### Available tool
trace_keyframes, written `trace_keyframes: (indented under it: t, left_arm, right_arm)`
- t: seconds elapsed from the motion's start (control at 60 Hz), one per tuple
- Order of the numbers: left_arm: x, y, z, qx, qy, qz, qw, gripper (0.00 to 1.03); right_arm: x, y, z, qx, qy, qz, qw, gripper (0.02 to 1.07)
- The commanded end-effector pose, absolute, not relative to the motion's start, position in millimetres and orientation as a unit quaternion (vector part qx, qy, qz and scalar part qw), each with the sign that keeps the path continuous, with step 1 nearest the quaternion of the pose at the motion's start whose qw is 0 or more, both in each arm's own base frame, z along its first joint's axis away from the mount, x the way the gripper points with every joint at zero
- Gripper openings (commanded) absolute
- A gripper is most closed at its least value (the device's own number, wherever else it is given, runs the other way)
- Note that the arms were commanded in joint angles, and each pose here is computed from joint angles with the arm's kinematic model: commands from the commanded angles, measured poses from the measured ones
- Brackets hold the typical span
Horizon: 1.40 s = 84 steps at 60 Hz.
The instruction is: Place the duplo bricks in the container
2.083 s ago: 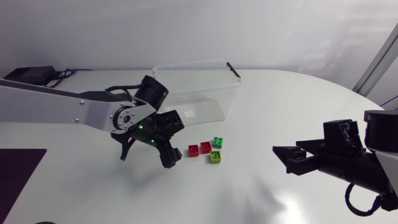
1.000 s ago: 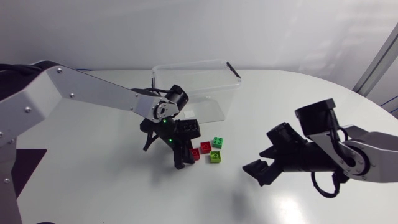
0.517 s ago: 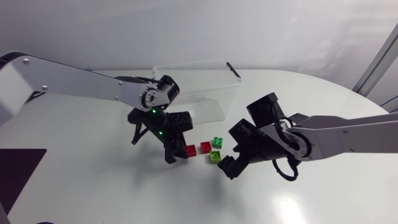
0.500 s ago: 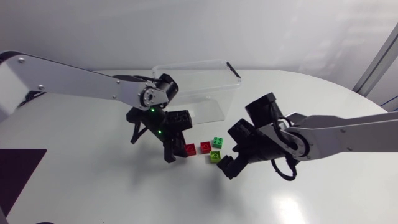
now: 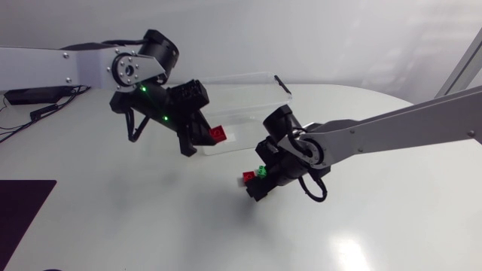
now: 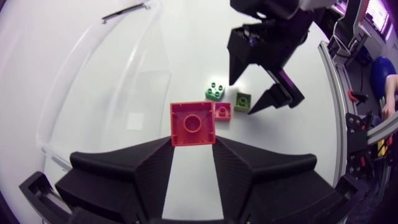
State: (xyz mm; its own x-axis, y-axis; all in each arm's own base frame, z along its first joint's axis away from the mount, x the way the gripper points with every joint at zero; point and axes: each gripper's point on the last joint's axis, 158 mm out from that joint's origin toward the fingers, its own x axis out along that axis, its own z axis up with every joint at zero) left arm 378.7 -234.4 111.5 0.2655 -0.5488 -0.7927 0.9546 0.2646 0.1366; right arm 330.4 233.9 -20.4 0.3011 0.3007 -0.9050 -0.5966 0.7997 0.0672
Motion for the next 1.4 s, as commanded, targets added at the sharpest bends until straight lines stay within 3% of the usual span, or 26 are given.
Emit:
trace_keyframes:
  t: [0.0, 0.217, 0.4, 0.583, 0.733, 0.8, 0.933, 1.017, 1.083, 1.383]
  left_arm:
    - [400.9, -232.9, 154.8, 0.307, 0.278, -0.493, 0.765, 0.31]
    - [450.5, -222.3, 197.7, 0.263, 0.223, -0.433, 0.833, 0.31]
    - [479.6, -217.3, 195.9, 0.246, 0.217, -0.397, 0.857, 0.31]
    - [509.7, -216.1, 183.6, 0.245, 0.215, -0.354, 0.876, 0.32]
    - [528.0, -216.2, 170.1, 0.245, 0.225, -0.336, 0.881, 0.35]
    - [533.8, -214.8, 165.3, 0.247, 0.231, -0.327, 0.883, 0.44]
    - [535.8, -216.1, 163.8, 0.242, 0.233, -0.324, 0.884, 0.79]
    - [535.0, -216.8, 166.8, 0.24, 0.231, -0.323, 0.886, 0.93]
    - [534.6, -216.1, 172.3, 0.239, 0.227, -0.321, 0.888, 0.98]
    - [486.0, -226.6, 197.8, 0.254, 0.205, -0.342, 0.881, 0.98]
  right_arm:
    - [331.0, 238.2, -29.5, -0.134, 0.538, 0.266, 0.788, 0.96]
    - [333.7, 234.3, -47.3, -0.135, 0.568, 0.232, 0.778, 0.9]
    - [327.7, 229.8, -58.7, -0.136, 0.584, 0.223, 0.769, 0.76]
    - [327.7, 229.9, -59.4, -0.136, 0.583, 0.223, 0.769, 0.49]
    - [323.7, 229.4, -52.0, -0.137, 0.579, 0.227, 0.771, 0.34]
    - [322.2, 228.0, -46.0, -0.137, 0.575, 0.228, 0.774, 0.31]
    - [324.6, 218.0, -20.7, -0.135, 0.563, 0.223, 0.785, 0.31]
    - [331.4, 212.4, -0.2, -0.13, 0.55, 0.221, 0.795, 0.31]
    - [340.1, 209.2, 16.8, -0.125, 0.535, 0.219, 0.806, 0.31]
    - [398.6, 198.5, 92.8, -0.082, 0.466, 0.206, 0.857, 0.31]
